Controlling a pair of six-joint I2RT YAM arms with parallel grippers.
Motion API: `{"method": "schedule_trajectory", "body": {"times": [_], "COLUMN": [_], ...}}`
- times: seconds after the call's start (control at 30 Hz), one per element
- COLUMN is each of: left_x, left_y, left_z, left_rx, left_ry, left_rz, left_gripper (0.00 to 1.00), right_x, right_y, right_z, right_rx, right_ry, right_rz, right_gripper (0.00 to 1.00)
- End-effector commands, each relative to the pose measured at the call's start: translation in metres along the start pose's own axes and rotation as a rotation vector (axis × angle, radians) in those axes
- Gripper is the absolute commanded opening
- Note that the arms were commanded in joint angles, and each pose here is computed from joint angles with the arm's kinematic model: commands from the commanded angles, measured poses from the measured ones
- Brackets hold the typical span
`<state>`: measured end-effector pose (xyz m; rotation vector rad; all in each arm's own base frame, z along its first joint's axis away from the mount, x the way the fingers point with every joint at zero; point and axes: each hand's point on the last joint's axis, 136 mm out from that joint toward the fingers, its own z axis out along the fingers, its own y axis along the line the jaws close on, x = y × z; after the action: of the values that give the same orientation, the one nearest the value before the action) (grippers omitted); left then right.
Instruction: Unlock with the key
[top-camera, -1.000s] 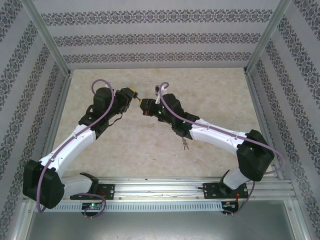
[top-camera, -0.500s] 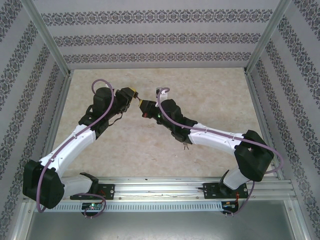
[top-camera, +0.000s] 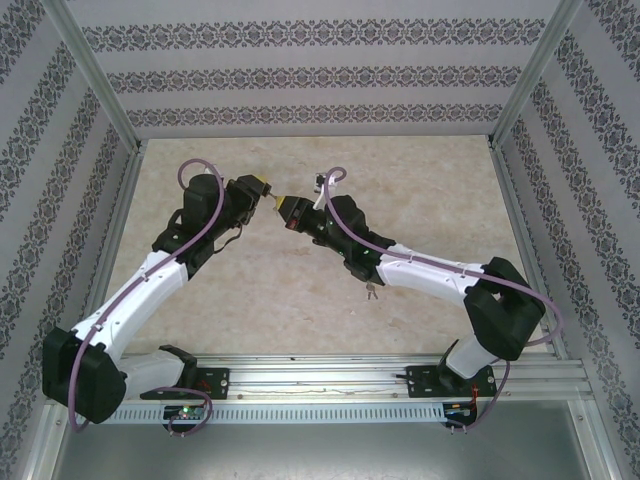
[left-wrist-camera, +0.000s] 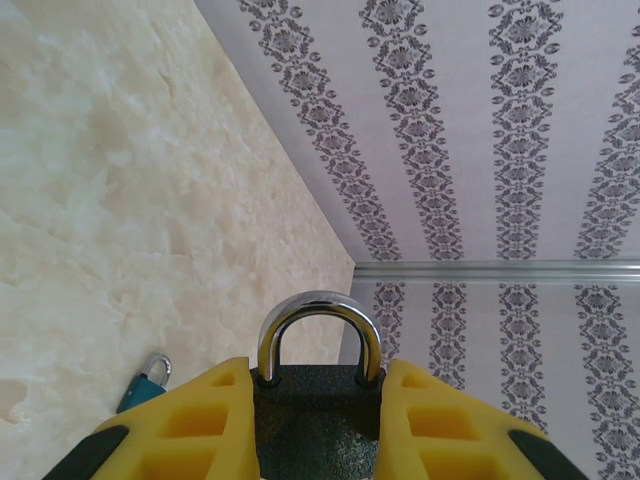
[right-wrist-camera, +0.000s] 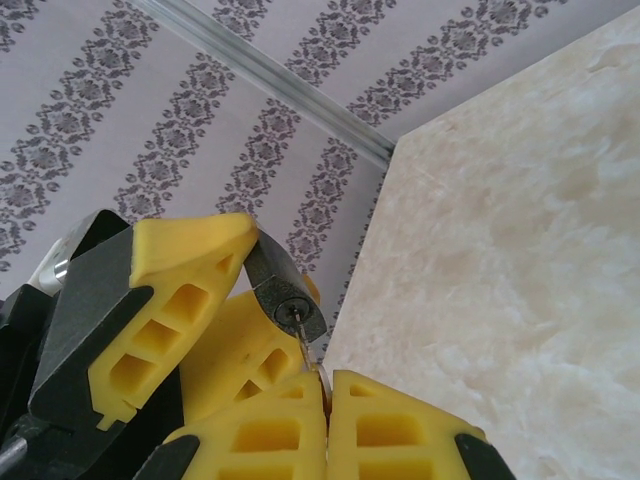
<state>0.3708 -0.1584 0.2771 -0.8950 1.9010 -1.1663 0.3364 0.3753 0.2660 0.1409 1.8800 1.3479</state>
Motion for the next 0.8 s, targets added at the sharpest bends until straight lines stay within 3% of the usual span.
{"method": "schedule_trajectory", "body": {"times": [0.0,0.77], "left_x": [0.024,0.025], "left_y": [-0.003,-0.001], "left_z": [-0.007,-0.005], "left_rx": [-0.005,-0.017], "left_ry": [0.084,0.073], "left_rz": [0.030,0.027], "left_gripper": [0.00,0.00], "right_x": [-0.011,0.005], "right_y": [0.027,0.009], "right_z": [0.005,0.019], "right_rx": [-0.115,-0.113], "right_ry": [-0.043,-0.007], "right_rz": [0.020,0.045], "right_gripper": [0.00,0.00]}}
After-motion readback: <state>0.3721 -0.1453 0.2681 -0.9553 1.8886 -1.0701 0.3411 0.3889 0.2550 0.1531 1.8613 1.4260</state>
